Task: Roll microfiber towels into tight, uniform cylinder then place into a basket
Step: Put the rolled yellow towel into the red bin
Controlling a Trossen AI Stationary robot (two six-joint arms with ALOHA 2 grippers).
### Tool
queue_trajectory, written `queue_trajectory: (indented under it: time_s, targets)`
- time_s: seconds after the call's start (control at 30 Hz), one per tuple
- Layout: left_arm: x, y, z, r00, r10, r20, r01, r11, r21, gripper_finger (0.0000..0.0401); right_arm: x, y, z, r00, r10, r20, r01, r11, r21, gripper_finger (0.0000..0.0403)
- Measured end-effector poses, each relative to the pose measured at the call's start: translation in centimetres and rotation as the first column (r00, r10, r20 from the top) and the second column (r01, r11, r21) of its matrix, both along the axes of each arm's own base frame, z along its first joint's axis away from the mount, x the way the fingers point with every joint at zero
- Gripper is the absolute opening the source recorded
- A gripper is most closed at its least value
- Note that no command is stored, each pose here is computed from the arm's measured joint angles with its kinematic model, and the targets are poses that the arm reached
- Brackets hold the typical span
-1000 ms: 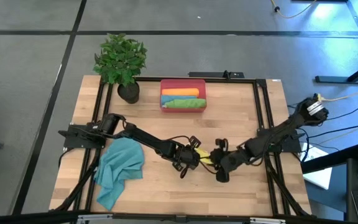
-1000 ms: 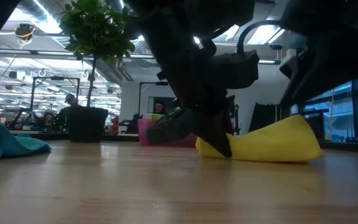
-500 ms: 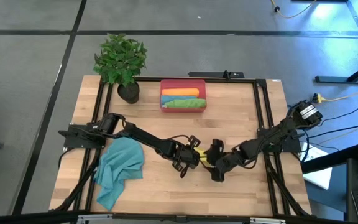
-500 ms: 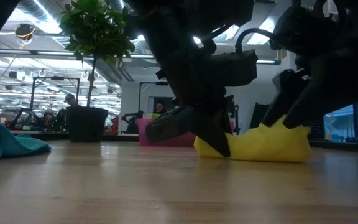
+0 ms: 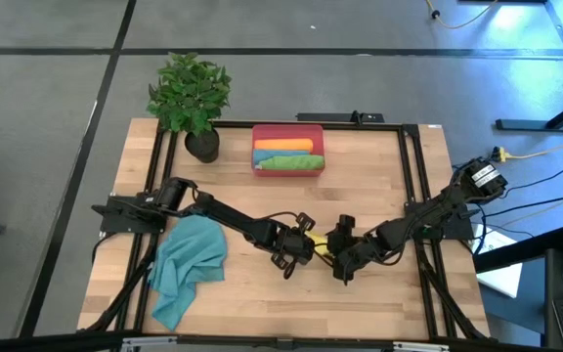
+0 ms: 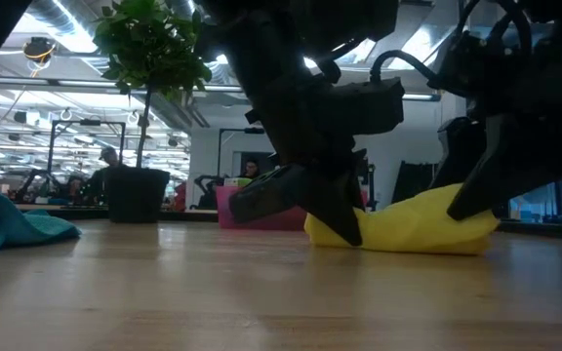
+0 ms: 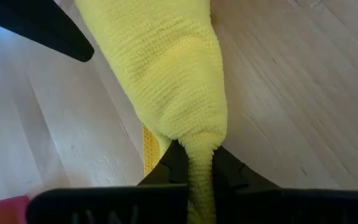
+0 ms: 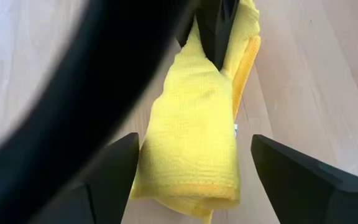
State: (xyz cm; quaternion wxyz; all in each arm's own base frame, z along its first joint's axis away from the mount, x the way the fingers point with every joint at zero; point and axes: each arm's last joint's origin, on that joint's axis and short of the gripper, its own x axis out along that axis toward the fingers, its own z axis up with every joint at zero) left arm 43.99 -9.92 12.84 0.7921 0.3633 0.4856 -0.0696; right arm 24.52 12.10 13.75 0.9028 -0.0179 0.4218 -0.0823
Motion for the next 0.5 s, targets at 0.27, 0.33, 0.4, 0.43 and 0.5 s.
queue_trajectory:
  time_s: [0.27,0.33,0.4,0.43,0.5]
  targets:
    - [0.1,0.4,0.0,1.0,0.031,0.003,-0.031,0.999,-0.02,0.0013,0.3,0.6,-1.3,0.999,0.042,-0.021,-0.043,0.999,-0.015,0.031]
    - [0.1,0.6,0.1,0.999,0.038,0.002,-0.038,0.999,-0.037,0.0013,0.3,1.0,-2.3,0.996,0.077,-0.05,-0.079,0.996,-0.042,0.031]
    - [0.1,0.7,0.1,0.999,0.045,0.0,-0.045,0.997,-0.056,0.0014,0.3,1.3,-3.1,0.995,0.077,-0.059,-0.082,0.993,-0.083,0.0309]
    - [0.1,0.8,0.1,0.999,0.046,-0.001,-0.046,0.997,-0.061,0.0014,0.3,1.4,-3.4,0.995,0.069,-0.069,-0.076,0.992,-0.098,0.0306]
    - [0.1,0.8,0.1,0.999,0.048,-0.002,-0.048,0.997,-0.067,0.0014,0.1,1.6,-3.9,0.996,0.049,-0.071,-0.058,0.99,-0.131,0.0295]
